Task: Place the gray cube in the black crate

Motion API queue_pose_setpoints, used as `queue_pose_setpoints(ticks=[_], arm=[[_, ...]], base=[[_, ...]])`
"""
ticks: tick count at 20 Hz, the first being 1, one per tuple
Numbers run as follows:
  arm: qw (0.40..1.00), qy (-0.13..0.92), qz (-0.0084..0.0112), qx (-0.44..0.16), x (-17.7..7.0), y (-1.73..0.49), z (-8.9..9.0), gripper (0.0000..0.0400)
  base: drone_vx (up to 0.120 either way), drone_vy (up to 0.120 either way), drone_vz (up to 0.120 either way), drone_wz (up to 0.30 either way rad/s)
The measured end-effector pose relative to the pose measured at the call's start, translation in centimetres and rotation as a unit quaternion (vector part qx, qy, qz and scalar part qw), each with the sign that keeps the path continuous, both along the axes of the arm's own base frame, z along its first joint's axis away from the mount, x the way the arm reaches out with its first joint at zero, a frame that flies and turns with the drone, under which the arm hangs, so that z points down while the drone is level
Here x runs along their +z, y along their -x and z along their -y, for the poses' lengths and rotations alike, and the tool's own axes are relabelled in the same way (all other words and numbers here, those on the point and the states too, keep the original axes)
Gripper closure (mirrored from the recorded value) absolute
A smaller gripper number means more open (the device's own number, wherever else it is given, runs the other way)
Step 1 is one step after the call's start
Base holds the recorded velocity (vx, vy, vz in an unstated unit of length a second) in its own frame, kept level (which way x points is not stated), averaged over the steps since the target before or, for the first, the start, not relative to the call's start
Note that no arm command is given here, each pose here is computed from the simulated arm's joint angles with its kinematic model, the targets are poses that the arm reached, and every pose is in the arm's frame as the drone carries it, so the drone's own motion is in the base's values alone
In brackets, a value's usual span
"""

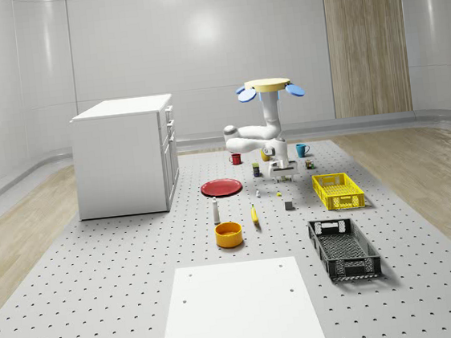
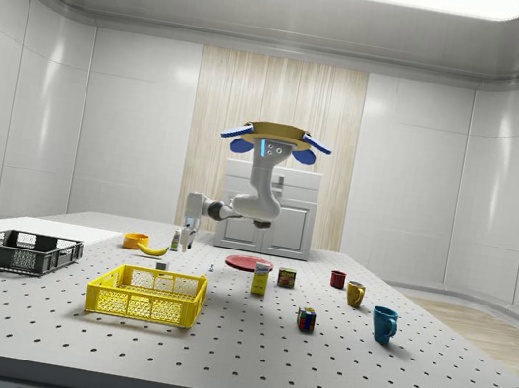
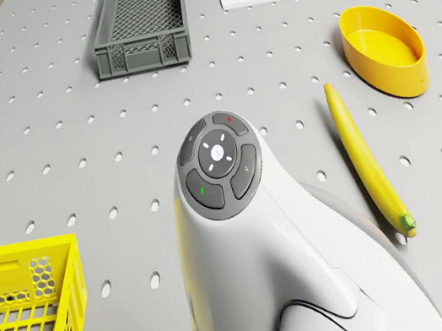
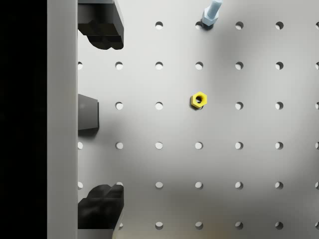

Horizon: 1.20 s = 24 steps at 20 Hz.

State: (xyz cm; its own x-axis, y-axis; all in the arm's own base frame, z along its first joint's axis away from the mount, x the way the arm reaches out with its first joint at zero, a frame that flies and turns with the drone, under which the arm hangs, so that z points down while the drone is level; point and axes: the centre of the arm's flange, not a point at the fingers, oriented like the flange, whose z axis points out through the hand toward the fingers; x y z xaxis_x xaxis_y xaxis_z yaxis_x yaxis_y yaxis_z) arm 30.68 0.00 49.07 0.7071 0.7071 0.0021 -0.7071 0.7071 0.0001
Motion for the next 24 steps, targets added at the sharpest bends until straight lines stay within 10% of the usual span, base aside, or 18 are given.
queue_pose_setpoints(ticks=[24], arm=[[1.0, 0.0, 0.0, 0.0, 1.3, 0.0, 0.0, 0.0]], base=[[0.088, -0.005, -0.04, 0.0]])
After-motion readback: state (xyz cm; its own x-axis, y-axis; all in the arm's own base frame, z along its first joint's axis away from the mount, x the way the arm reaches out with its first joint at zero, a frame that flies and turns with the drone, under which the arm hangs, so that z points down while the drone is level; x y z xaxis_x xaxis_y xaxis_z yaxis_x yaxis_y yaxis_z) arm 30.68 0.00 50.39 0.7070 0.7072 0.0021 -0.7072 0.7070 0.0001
